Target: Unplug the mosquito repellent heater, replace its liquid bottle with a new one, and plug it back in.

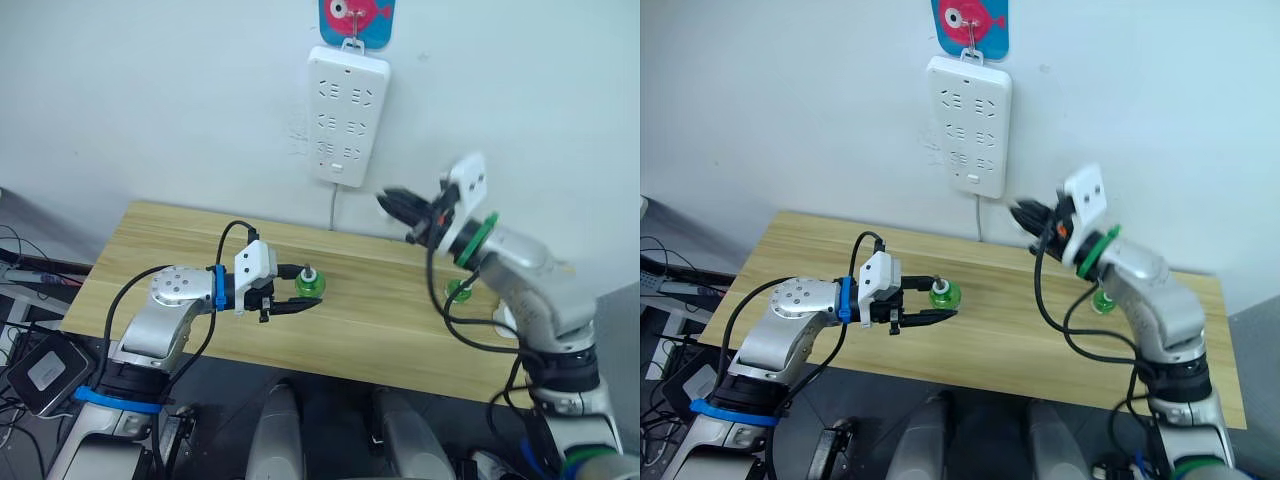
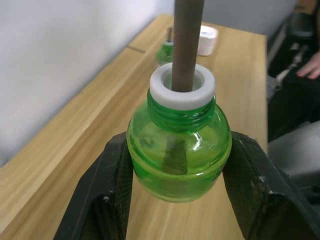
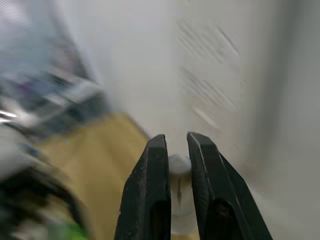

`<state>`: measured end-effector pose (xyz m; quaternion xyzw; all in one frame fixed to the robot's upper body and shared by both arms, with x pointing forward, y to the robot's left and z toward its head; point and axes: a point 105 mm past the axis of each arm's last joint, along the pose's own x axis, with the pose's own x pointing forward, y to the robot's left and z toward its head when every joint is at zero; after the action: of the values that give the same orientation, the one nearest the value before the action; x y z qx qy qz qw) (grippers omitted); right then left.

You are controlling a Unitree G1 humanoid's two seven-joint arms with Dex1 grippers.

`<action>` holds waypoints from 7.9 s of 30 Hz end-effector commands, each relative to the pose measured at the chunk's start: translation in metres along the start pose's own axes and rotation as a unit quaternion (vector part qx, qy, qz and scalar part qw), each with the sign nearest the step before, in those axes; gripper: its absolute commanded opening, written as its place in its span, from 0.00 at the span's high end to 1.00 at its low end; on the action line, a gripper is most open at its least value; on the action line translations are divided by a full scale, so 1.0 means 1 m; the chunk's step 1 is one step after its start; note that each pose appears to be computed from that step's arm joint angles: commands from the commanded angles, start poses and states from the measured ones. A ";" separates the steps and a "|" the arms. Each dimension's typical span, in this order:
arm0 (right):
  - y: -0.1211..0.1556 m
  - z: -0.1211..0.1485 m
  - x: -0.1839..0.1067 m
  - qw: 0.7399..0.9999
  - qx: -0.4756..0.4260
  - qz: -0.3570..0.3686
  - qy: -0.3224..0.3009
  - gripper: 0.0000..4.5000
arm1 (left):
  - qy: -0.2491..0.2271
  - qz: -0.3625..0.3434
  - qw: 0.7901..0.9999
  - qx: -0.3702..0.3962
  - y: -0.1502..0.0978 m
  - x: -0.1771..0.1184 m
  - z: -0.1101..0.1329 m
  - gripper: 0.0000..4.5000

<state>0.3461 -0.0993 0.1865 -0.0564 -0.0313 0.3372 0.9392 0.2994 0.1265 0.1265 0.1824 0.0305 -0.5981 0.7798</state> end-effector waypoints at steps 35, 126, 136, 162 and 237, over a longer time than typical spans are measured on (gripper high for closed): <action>-0.024 -0.087 -0.026 0.977 -0.035 -0.207 -0.032 0.15 | 0.007 -0.019 1.000 -0.012 -0.011 -0.015 0.029 0.51; 0.040 0.071 -0.008 0.809 0.563 0.124 -0.111 0.81 | -0.279 0.185 0.942 -0.003 0.021 0.058 0.113 0.50; 0.047 0.067 -0.010 0.839 0.521 0.134 -0.078 0.50 | -0.278 0.191 0.941 -0.008 0.026 0.059 0.115 0.50; -0.119 -0.073 -0.171 0.873 0.152 -0.173 0.431 0.01 | -0.252 0.145 0.953 -0.086 -0.003 0.044 0.086 0.50; -0.026 0.090 -0.113 0.787 0.487 0.295 0.237 0.35 | -0.246 -0.140 0.934 -0.218 -0.045 0.072 0.107 0.50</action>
<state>0.2718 -0.1837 0.2640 0.3248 0.3902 0.5342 0.6759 0.2640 0.0204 0.1878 -0.1557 0.0148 -0.6928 0.7040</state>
